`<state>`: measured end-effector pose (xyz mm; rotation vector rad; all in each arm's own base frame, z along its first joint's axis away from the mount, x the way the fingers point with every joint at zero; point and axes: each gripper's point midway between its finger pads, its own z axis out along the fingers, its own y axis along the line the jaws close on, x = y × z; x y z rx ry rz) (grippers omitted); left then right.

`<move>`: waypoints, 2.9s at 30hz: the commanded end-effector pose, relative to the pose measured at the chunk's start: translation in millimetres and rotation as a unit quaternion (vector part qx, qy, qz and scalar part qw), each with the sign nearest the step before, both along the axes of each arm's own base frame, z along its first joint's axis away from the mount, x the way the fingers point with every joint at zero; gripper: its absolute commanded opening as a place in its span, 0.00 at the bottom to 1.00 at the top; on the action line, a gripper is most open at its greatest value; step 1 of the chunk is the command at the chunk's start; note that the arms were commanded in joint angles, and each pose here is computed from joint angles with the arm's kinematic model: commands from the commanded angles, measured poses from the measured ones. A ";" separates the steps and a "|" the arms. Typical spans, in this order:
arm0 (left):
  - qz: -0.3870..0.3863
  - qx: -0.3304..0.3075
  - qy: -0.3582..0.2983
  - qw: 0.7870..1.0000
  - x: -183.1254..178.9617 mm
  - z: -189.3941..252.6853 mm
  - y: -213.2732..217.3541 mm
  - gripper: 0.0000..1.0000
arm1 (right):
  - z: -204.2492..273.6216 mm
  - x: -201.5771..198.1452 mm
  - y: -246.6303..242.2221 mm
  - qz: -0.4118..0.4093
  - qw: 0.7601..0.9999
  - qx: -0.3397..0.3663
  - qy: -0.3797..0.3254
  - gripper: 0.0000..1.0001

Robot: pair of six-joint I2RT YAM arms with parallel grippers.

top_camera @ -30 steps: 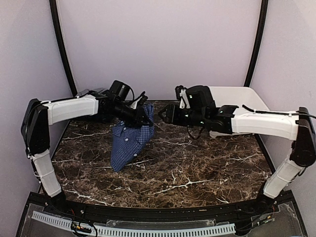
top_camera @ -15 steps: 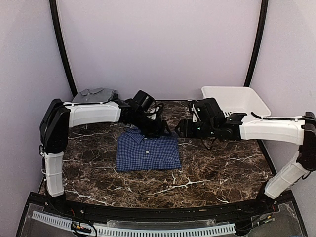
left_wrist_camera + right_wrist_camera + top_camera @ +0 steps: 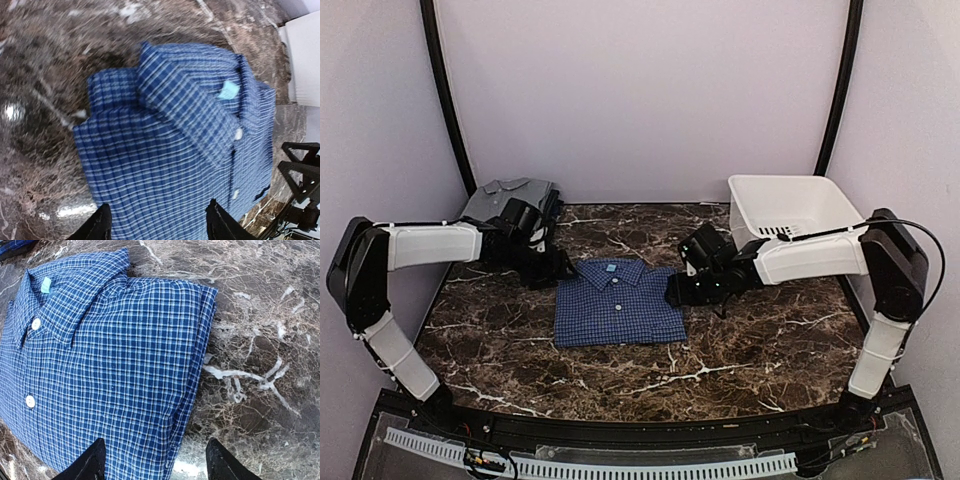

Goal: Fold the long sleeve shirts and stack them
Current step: Move the square-folded shirt to the center of the board.

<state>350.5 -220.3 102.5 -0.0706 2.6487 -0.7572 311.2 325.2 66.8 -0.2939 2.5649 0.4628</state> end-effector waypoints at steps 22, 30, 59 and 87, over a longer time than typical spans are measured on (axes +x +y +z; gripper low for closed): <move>-0.001 -0.041 0.071 0.997 -39.1 -59.1 -13.6 0.23 | -30.2 2.2 11.8 0.001 0.999 0.025 0.036 0.24; -0.024 -0.037 0.073 0.996 -49.2 -54.9 -45.5 0.10 | -21.1 -4.4 -18.4 -0.020 0.999 0.010 0.028 0.00; -0.057 -0.005 0.038 0.998 -58.6 -35.3 -121.8 0.41 | -33.9 -49.7 -137.1 -0.128 0.990 -0.045 0.046 0.02; 0.209 0.125 -0.086 0.966 110.1 12.1 79.5 0.46 | 157.9 1.4 -89.7 -0.080 0.964 0.163 -0.195 0.79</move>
